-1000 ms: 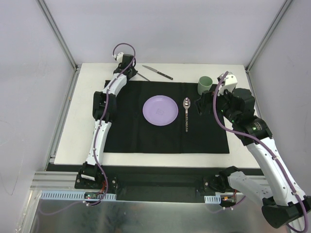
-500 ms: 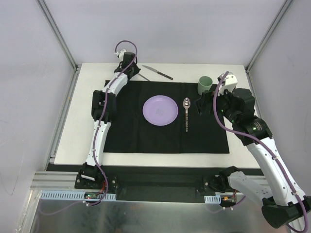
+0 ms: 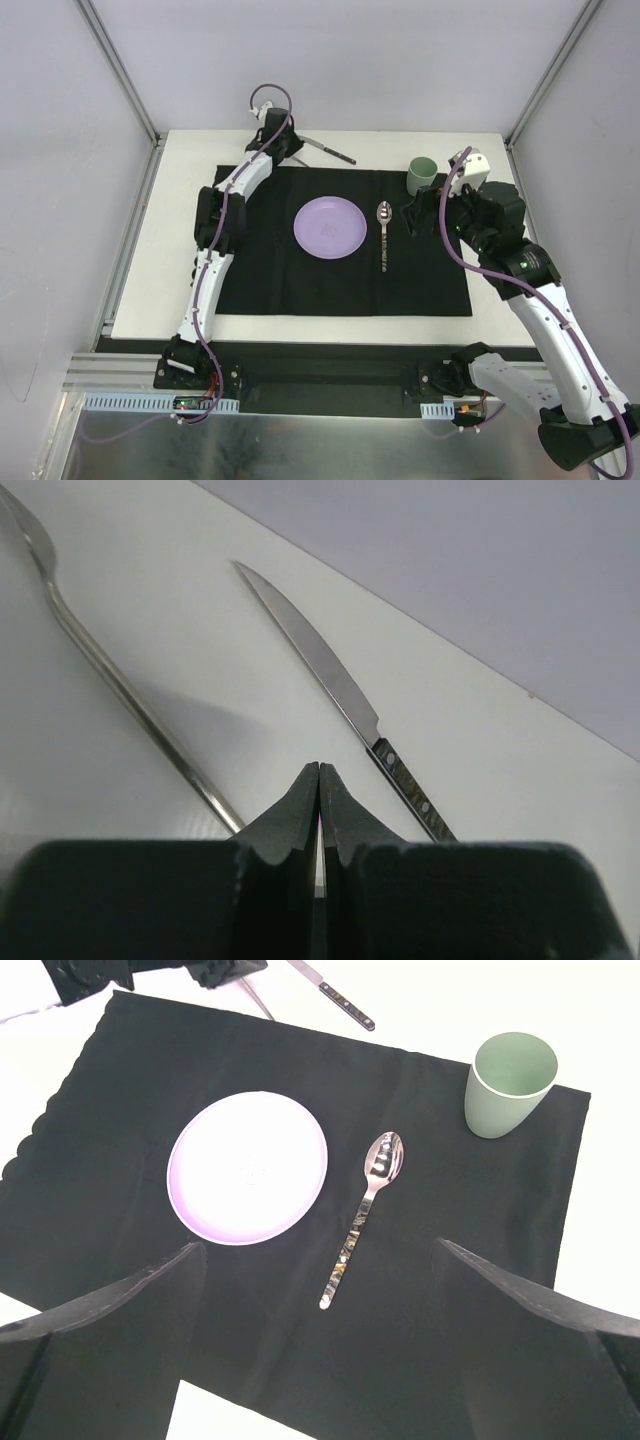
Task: Set the dinner table for one person
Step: Move the fork to the center of the board.
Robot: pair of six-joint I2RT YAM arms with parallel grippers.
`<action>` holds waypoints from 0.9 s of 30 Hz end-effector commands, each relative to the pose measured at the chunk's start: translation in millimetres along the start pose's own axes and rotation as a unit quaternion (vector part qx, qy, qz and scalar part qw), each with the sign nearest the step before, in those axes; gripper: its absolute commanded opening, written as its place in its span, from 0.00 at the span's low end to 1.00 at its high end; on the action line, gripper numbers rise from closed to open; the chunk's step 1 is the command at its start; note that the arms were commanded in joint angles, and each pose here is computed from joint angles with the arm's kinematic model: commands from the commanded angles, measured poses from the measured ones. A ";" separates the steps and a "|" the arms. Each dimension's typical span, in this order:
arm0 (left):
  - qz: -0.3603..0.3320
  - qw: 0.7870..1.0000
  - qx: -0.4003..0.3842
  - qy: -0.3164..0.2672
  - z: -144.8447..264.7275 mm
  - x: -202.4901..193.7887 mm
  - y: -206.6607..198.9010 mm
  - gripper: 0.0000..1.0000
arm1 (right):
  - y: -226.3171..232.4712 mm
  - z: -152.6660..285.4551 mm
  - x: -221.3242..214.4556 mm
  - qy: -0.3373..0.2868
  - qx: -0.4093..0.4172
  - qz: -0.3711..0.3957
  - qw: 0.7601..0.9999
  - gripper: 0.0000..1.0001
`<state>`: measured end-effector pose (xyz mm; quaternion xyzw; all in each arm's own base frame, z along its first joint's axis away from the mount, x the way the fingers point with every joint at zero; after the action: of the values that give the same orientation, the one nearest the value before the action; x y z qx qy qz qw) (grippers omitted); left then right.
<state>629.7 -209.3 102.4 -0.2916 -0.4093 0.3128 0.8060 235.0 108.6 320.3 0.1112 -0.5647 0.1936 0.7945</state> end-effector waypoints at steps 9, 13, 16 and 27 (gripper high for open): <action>0.027 0.999 0.022 0.014 -7.7 -30.8 5.6 0.00 | -3.3 14.4 14.8 -0.033 -0.012 -0.006 0.999 0.98; 0.025 0.999 0.043 0.014 -6.1 -33.2 13.4 0.00 | -3.5 15.7 15.2 -0.034 -0.013 -0.006 0.999 0.99; 0.017 0.998 0.065 0.008 -1.2 -30.7 18.8 0.00 | -3.9 15.7 15.4 -0.035 -0.014 -0.006 0.999 0.98; -0.006 0.993 0.115 -0.006 15.2 -12.4 32.5 0.00 | -3.6 17.0 16.1 -0.037 -0.013 -0.009 0.999 0.99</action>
<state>613.2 -215.3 60.4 -0.2370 -0.3747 0.3539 0.8235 230.0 105.3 326.8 0.1110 -0.5763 0.1890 0.7873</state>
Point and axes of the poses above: each gripper's point midway between its finger pads, its own z axis back along the fingers, its own y axis along the line the jaws close on, x = y × z, the point moved 5 cm from there along z, back along the fingers, and after that the axes turned 11 degrees about z, right-handed, at the moved point
